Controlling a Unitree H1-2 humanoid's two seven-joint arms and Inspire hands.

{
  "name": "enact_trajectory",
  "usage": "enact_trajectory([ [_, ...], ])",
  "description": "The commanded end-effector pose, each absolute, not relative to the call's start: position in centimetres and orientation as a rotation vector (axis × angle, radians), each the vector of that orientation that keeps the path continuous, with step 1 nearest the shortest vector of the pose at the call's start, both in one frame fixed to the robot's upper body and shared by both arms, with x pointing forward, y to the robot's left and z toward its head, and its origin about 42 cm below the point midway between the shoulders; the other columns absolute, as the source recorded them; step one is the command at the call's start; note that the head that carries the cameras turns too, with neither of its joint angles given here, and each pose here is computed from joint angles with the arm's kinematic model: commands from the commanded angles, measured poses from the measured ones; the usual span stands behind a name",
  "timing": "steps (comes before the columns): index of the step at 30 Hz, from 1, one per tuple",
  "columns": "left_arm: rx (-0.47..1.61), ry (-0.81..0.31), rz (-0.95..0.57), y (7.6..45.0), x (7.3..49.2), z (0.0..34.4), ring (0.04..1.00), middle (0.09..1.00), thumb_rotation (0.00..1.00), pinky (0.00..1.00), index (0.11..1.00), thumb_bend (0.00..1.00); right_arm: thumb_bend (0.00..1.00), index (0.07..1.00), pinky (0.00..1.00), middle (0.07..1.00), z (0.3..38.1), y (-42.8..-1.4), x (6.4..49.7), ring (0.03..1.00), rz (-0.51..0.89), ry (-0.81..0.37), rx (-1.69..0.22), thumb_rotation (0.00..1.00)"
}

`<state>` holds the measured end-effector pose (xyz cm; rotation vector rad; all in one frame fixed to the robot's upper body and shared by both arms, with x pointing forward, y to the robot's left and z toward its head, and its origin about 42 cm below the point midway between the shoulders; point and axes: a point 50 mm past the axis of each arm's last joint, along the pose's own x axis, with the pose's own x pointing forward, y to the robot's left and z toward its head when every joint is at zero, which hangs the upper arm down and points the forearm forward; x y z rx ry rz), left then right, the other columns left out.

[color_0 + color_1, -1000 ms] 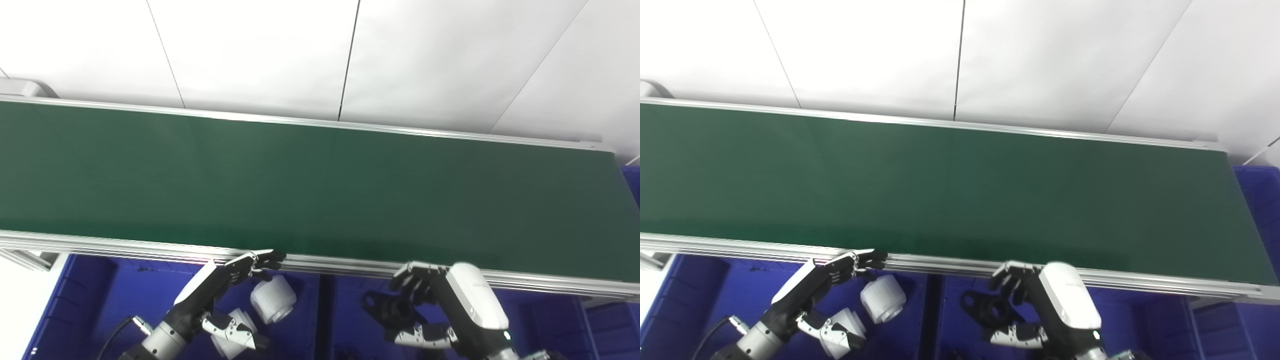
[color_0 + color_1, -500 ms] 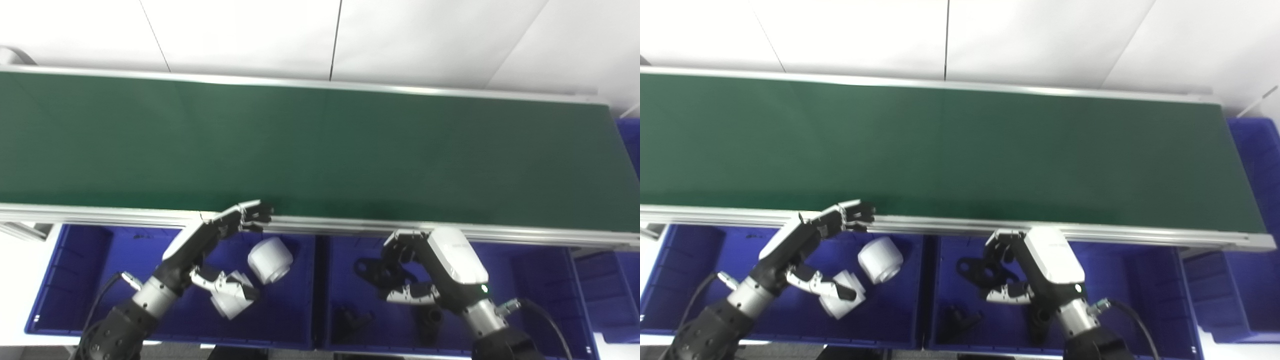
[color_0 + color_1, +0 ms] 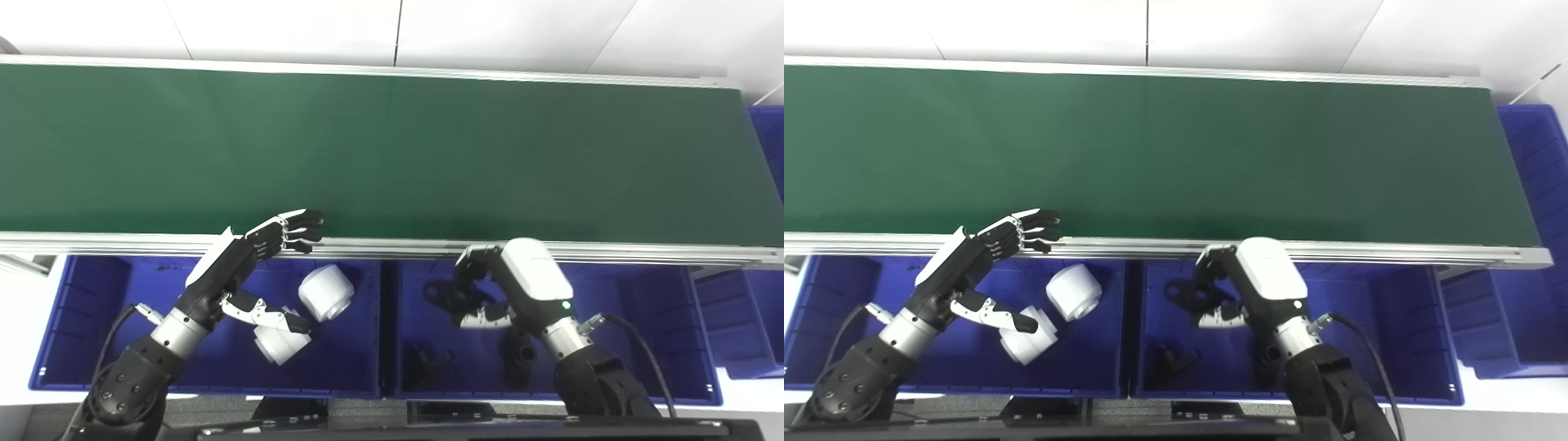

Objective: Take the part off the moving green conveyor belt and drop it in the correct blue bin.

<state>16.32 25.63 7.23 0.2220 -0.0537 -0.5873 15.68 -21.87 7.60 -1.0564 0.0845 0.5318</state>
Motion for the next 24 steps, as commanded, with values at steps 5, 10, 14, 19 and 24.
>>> enact_trajectory([
  [5, 0.22, -0.1, -0.591, 25.8, 16.3, 8.4, 0.782, 0.842, 0.29, 0.71, 0.839, 0.87, 0.63, 0.749, 0.72, 0.773, 8.7, -22.2, 15.9, 0.767, 0.626, 0.119, -1.102, 0.67],
  [10, 0.234, -0.101, -0.593, 25.6, 15.9, 8.2, 0.784, 0.838, 0.27, 0.71, 0.831, 0.86, 0.69, 0.815, 0.83, 0.836, 8.7, -22.3, 15.5, 0.835, 0.705, 0.148, -1.116, 0.82],
  [14, 0.243, -0.085, -0.597, 25.6, 15.4, 8.0, 0.792, 0.84, 0.26, 0.72, 0.833, 0.86, 0.77, 0.848, 0.92, 0.893, 8.7, -22.5, 15.0, 0.891, 0.741, 0.185, -1.104, 0.88],
  [19, 0.258, -0.076, -0.602, 25.4, 14.4, 7.5, 0.815, 0.845, 0.27, 0.74, 0.827, 0.86, 0.81, 0.884, 0.95, 0.911, 8.3, -23.2, 13.5, 0.907, 0.737, 0.162, -1.062, 0.85],
  [24, 0.263, -0.062, -0.595, 25.1, 13.0, 6.8, 0.828, 0.847, 0.27, 0.77, 0.815, 0.88, 0.78, 0.875, 0.89, 0.883, 7.8, -23.4, 11.5, 0.87, 0.656, 0.067, -0.937, 0.73],
])
